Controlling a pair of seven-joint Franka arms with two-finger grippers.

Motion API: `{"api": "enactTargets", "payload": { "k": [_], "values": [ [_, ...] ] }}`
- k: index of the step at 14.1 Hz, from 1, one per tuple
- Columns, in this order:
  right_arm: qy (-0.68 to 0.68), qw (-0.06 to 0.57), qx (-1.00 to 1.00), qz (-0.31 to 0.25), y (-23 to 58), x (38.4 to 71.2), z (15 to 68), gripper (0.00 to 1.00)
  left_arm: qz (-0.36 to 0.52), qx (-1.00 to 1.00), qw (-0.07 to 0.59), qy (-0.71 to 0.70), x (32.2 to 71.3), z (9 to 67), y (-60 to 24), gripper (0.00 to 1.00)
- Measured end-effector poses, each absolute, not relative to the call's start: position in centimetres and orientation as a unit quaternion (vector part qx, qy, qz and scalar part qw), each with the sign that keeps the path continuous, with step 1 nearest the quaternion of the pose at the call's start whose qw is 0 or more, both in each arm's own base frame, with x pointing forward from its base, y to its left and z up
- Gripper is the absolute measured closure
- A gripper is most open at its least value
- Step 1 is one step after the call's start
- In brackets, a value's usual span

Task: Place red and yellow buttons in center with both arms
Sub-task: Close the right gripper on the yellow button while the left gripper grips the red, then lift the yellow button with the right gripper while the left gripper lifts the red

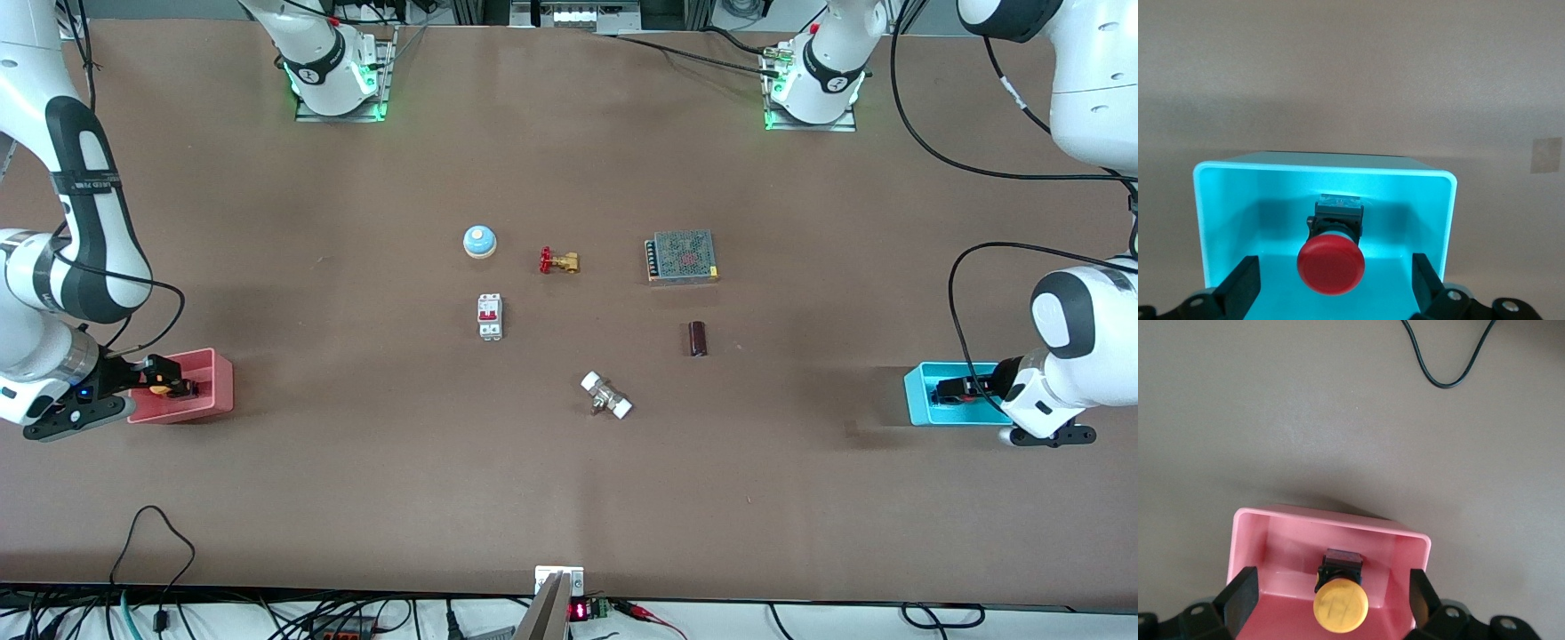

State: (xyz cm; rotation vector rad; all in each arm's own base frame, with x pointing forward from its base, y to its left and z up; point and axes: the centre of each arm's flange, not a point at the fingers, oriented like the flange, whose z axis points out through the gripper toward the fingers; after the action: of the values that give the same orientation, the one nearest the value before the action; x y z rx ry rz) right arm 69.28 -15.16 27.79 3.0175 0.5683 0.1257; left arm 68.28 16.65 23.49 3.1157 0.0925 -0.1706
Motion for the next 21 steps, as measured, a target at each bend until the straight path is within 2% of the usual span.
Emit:
{"api": "enactTargets", "payload": {
  "k": [10, 13, 17, 18, 19, 21],
  "values": [
    [0.196, 0.025, 0.98, 0.028, -15.8, 68.7, 23.5, 0.0, -0.06, 0.998, 0.013, 0.003, 68.1, 21.1, 17.0, 0.02],
    [0.208, 0.026, 0.977, 0.027, -16.2, 68.6, 23.5, 0.0, -0.057, 0.998, 0.013, 0.001, 68.0, 20.3, 17.4, 0.07],
    [0.214, 0.022, 0.976, 0.019, -16.7, 68.0, 22.6, 0.03, -0.057, 0.998, 0.014, -0.007, 68.0, 20.3, 17.4, 0.47],
    [0.214, 0.022, 0.976, 0.018, -16.8, 67.9, 22.5, 0.07, -0.058, 0.998, 0.014, -0.008, 68.0, 20.2, 17.4, 0.47],
    [0.214, 0.021, 0.976, 0.017, -16.8, 67.9, 22.5, 0.07, -0.058, 0.998, 0.014, -0.009, 67.9, 20.2, 17.4, 0.54],
    [0.215, 0.021, 0.976, 0.017, -16.8, 67.9, 22.5, 0.28, -0.058, 0.998, 0.014, -0.011, 67.9, 20.2, 17.4, 0.58]
  ]
}}
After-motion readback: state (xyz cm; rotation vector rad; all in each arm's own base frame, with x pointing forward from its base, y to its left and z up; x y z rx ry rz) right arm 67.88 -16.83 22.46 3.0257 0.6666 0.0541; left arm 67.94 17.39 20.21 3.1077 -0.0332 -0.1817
